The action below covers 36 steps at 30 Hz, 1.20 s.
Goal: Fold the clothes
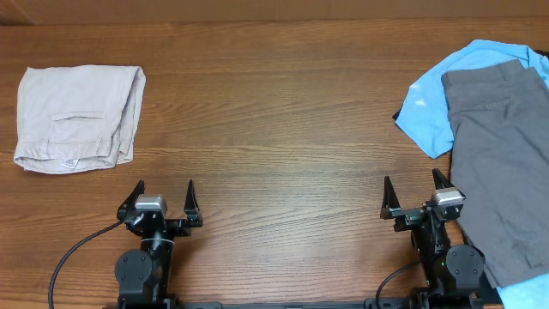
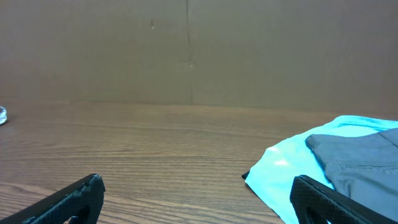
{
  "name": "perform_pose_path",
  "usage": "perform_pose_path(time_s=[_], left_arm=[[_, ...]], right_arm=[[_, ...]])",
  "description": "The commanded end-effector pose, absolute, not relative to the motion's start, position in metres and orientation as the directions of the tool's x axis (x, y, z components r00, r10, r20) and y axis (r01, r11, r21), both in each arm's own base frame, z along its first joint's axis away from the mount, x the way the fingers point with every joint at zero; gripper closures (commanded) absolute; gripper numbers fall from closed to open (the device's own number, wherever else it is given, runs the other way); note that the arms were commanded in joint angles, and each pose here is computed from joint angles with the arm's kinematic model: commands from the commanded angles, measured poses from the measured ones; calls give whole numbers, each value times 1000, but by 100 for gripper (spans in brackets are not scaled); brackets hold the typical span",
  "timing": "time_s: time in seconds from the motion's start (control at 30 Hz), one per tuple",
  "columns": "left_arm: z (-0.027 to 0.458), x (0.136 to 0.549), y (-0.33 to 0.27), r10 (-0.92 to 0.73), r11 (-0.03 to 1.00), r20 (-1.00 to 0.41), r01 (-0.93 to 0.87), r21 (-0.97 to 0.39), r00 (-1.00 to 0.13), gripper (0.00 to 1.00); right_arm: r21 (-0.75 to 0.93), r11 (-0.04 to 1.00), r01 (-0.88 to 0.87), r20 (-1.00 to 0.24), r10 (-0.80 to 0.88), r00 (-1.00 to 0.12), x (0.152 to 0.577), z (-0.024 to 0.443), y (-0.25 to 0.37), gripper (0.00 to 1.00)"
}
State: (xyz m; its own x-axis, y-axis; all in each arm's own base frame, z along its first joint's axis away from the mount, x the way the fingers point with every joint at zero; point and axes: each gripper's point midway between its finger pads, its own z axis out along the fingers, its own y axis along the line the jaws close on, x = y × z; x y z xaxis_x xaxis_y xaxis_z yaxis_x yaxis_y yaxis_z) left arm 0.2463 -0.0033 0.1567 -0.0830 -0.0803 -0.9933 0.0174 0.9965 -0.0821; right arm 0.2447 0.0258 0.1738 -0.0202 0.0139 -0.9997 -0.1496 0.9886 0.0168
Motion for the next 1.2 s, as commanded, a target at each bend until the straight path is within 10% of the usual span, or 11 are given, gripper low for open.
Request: perform_pose_path(time_s=[0.0, 0.67, 1.17], left_arm=[[156, 246, 0, -99, 995, -992, -2, -99, -75, 0], [156, 246, 0, -99, 995, -992, -2, -99, -75, 0], [156, 246, 0, -99, 995, -992, -2, -99, -75, 0]], right_arm=[[20, 990, -141, -1000, 18, -16, 245, 172, 24, 0], [18, 999, 30, -1000, 18, -16, 246, 171, -5, 0], [150, 955, -257, -973, 189, 133, 224, 260, 39, 0]])
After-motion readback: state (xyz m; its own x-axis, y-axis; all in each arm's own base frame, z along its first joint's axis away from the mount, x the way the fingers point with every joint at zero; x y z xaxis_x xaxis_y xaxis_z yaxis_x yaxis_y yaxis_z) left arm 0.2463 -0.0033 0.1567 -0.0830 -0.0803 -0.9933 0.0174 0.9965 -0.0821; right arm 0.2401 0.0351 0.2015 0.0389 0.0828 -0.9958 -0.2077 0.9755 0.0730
